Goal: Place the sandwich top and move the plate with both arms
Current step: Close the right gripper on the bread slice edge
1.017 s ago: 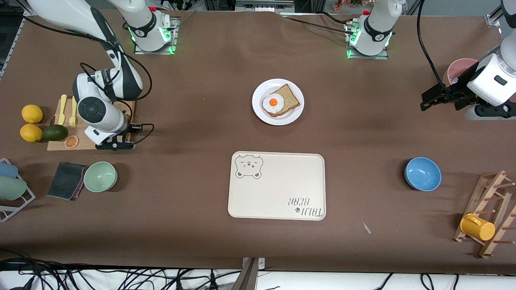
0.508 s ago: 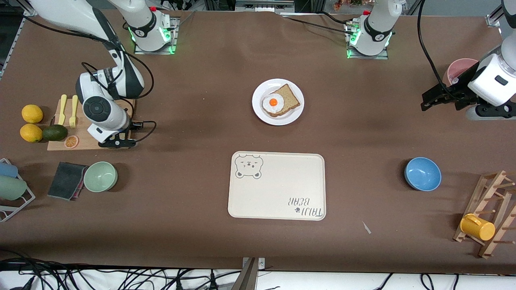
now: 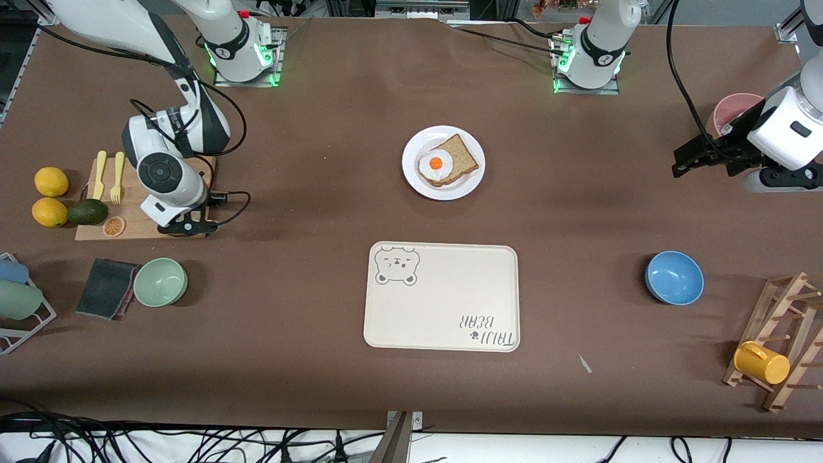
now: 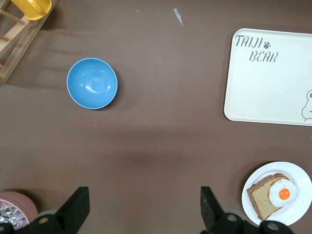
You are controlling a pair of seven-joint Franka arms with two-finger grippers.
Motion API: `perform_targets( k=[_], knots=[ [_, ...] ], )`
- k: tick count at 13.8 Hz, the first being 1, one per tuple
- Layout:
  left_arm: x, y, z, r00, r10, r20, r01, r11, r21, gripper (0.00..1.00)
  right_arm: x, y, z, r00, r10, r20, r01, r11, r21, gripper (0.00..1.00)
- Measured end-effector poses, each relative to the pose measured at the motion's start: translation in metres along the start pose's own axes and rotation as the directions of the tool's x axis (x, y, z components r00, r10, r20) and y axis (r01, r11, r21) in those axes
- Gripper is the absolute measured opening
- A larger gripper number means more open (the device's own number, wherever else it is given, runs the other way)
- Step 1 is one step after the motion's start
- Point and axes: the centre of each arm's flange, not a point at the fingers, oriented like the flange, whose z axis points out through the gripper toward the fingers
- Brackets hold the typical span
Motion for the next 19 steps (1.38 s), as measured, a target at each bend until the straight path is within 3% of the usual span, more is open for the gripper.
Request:
perform_targets(
  k=[13,14,16,19],
  knots=[
    [0.000,0.000,0.001,1.000,-0.001,0.001,0.001,1.000,0.000,1.00,0.002,0.004,0.018,1.000,0.021,-0.009,-0.022,1.000,-0.016,0.48],
    [0.000,0.000,0.001,1.000,-0.001,0.001,0.001,1.000,0.000,1.00,0.002,0.005,0.018,1.000,0.022,-0.009,-0.022,1.000,-0.019,0.42],
    [0.000,0.000,0.001,1.000,-0.001,0.001,0.001,1.000,0.000,1.00,0.002,0.009,0.018,1.000,0.025,-0.010,-0.026,0.999,-0.025,0.18],
    [0.000,-0.001,0.001,1.000,-0.001,0.001,0.001,1.000,0.000,1.00,0.002,0.009,0.018,1.000,0.026,-0.011,-0.026,0.999,-0.025,0.10]
  ],
)
